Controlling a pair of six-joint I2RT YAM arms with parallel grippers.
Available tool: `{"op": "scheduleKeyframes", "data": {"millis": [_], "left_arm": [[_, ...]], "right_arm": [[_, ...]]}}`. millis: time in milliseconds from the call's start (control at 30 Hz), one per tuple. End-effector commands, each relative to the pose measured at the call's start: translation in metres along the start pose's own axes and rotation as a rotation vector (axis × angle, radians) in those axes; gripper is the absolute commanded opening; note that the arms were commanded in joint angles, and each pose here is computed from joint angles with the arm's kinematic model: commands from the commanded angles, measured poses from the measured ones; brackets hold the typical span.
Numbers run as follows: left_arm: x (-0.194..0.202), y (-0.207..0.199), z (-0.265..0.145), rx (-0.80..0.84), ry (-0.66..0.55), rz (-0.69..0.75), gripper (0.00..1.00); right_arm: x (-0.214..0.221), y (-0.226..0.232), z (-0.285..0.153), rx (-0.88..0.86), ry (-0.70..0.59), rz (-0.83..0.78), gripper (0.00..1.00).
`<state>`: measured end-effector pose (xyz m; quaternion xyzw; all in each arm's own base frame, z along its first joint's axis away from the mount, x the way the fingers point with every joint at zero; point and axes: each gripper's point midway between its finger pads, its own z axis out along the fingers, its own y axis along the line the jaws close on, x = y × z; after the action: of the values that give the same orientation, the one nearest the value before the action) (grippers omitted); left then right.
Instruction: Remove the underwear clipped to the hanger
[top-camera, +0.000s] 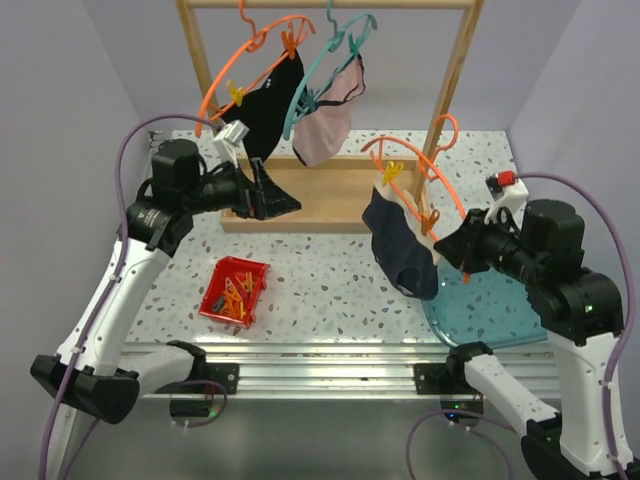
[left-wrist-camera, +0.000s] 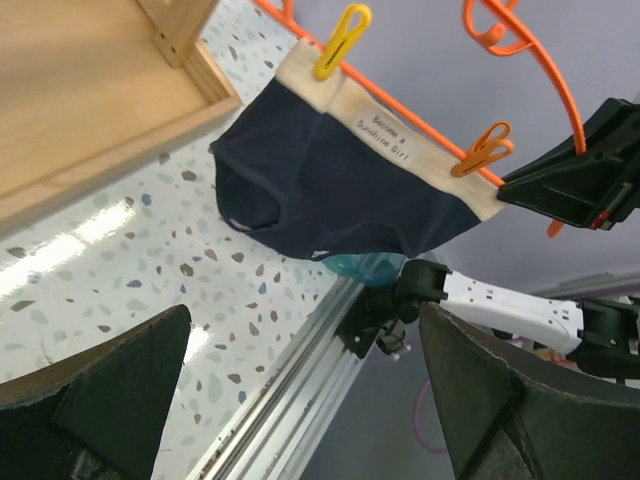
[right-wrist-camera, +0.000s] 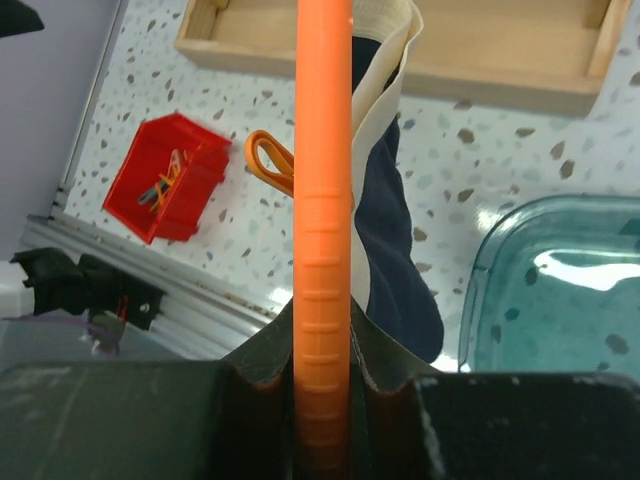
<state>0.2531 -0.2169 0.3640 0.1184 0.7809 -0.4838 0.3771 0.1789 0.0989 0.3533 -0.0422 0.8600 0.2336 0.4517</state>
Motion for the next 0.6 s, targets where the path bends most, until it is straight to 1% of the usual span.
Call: {"op": "scheduleKeyframes", "data": {"millis": [0, 67, 100, 133, 167, 200, 233, 267, 333, 367, 400, 467, 533, 567], "left_arm": [[0.024, -0.003, 0.019, 0.003, 0.089, -0.011, 1.00], [0.045, -0.009, 0.032, -0.003, 0.167, -0.011, 1.00], [0.050, 0.001, 0.044, -0.060, 0.189, -0.002, 1.00], [0.060, -0.012, 0.050, -0.054, 0.226, 0.026, 1.00], [0.061, -0.005, 0.060, -0.111, 0.222, 0.043, 1.00], [0.063, -0.008, 0.064, -0.120, 0.222, 0.064, 1.00], [0.068, -0.020, 0.071, -0.107, 0.227, 0.095, 1.00], [0.069, -0.015, 0.079, -0.147, 0.219, 0.113, 1.00], [0.072, -0.027, 0.089, -0.135, 0.213, 0.154, 1.00], [0.073, -0.022, 0.096, -0.167, 0.210, 0.168, 1.00], [0.070, -0.026, 0.099, -0.167, 0.198, 0.178, 1.00], [0.072, -0.029, 0.107, -0.178, 0.194, 0.187, 1.00], [0.070, -0.042, 0.110, -0.165, 0.170, 0.196, 1.00], [0.066, -0.043, 0.109, -0.178, 0.146, 0.197, 1.00]], "right_arm": [[0.029, 0.016, -0.004, -0.104, 0.054, 0.094, 0.00], [0.048, 0.019, -0.004, -0.134, 0.079, 0.152, 0.00], [0.053, 0.022, -0.005, -0.153, 0.083, 0.163, 0.00], [0.060, 0.023, -0.003, -0.165, 0.094, 0.193, 0.00], [0.064, 0.024, -0.003, -0.175, 0.102, 0.201, 0.00], [0.067, 0.028, -0.004, -0.199, 0.112, 0.209, 0.00], [0.072, 0.029, -0.003, -0.208, 0.128, 0.223, 0.00], [0.074, 0.030, -0.003, -0.215, 0.138, 0.226, 0.00], [0.078, 0.032, -0.004, -0.232, 0.163, 0.228, 0.00], [0.080, 0.033, -0.005, -0.233, 0.172, 0.231, 0.00], [0.083, 0.034, -0.006, -0.241, 0.185, 0.236, 0.00], [0.089, 0.036, -0.006, -0.250, 0.206, 0.272, 0.00], [0.097, 0.036, 0.000, -0.246, 0.233, 0.366, 0.00], [0.099, 0.038, -0.002, -0.257, 0.221, 0.390, 0.00]]}}
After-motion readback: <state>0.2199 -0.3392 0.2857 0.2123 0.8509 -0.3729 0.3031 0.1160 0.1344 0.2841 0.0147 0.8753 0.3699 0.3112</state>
